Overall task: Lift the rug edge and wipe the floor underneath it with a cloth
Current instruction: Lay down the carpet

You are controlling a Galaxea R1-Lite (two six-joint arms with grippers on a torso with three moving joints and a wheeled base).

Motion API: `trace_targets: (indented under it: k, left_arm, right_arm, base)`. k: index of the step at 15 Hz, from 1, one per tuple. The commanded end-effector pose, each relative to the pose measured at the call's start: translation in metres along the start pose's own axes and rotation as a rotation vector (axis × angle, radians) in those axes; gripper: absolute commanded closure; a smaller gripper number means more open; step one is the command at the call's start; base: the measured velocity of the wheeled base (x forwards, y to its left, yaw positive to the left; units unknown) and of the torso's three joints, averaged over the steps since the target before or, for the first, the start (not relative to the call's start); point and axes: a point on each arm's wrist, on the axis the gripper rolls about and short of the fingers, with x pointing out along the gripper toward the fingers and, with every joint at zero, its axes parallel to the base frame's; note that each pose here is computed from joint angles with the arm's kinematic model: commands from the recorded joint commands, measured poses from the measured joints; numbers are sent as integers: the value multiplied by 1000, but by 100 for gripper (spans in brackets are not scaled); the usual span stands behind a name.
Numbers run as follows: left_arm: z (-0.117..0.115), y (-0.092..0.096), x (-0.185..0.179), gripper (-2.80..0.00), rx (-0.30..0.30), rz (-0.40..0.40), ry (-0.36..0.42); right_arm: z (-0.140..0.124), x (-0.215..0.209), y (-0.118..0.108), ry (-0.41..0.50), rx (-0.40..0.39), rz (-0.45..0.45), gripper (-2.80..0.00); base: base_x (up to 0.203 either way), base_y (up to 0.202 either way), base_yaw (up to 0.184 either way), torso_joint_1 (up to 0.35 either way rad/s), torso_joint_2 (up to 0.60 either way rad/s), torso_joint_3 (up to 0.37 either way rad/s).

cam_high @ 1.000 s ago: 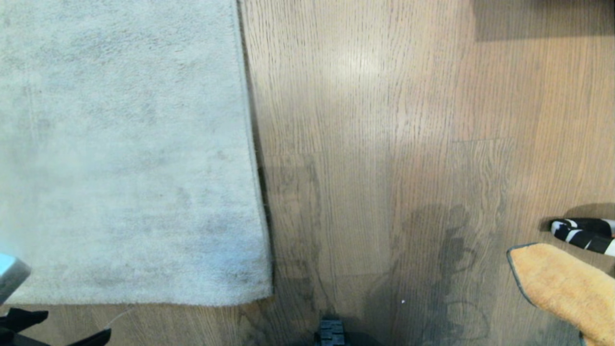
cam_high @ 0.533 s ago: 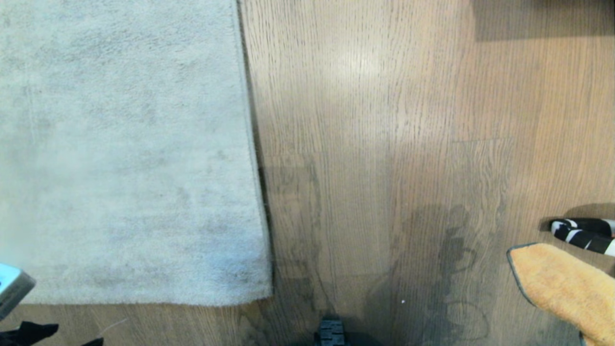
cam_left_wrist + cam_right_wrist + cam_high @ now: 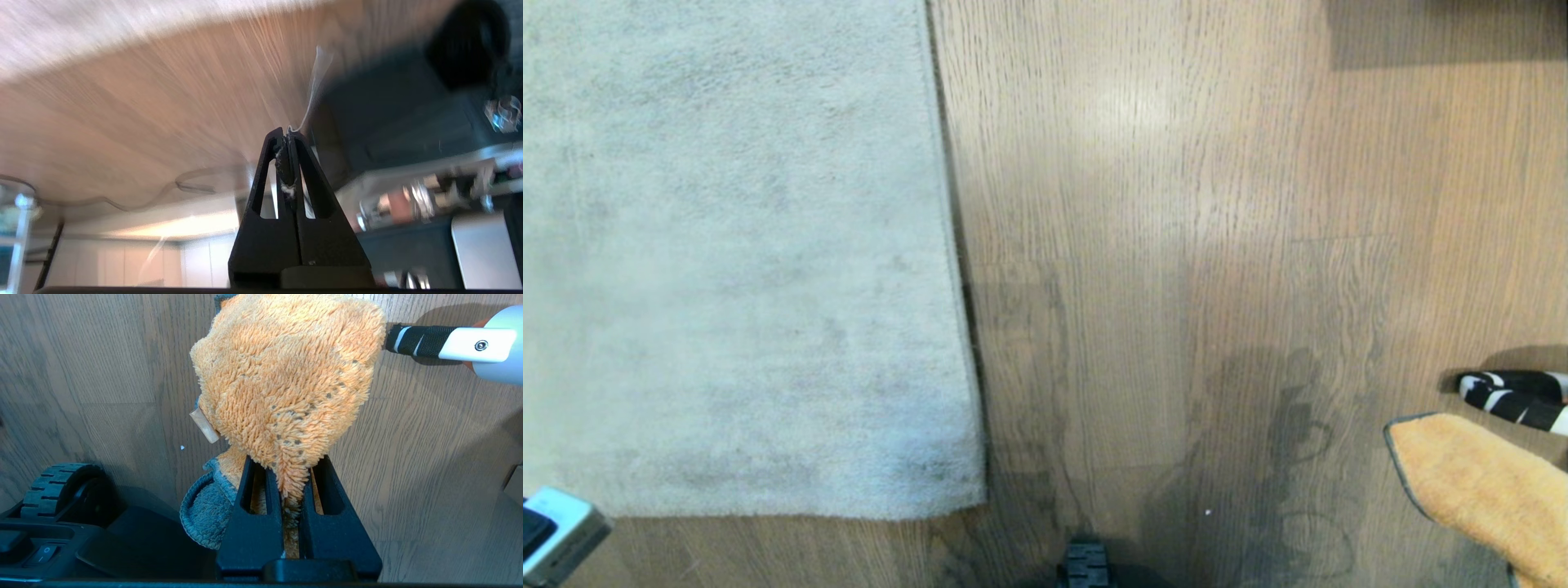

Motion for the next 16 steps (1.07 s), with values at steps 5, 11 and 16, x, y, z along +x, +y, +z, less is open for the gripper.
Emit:
trace_targets:
  k: [5, 11, 16]
  left_arm:
    - [-15, -3, 15, 0, 21, -54, 168]
    - [-4, 3, 50, 0, 134, -116, 321]
    - [39, 7, 106, 0, 291, -165, 278]
  right_arm:
    - [0, 0, 0, 2, -1, 1, 0]
    - [0, 0, 0, 2, -1, 1, 0]
    - [0, 0, 0, 2, -1, 1, 0]
  base:
    - [0, 0, 0, 0, 0, 0]
    - [0, 0, 0, 0, 0, 0]
    - [0, 0, 0, 0, 0, 0]
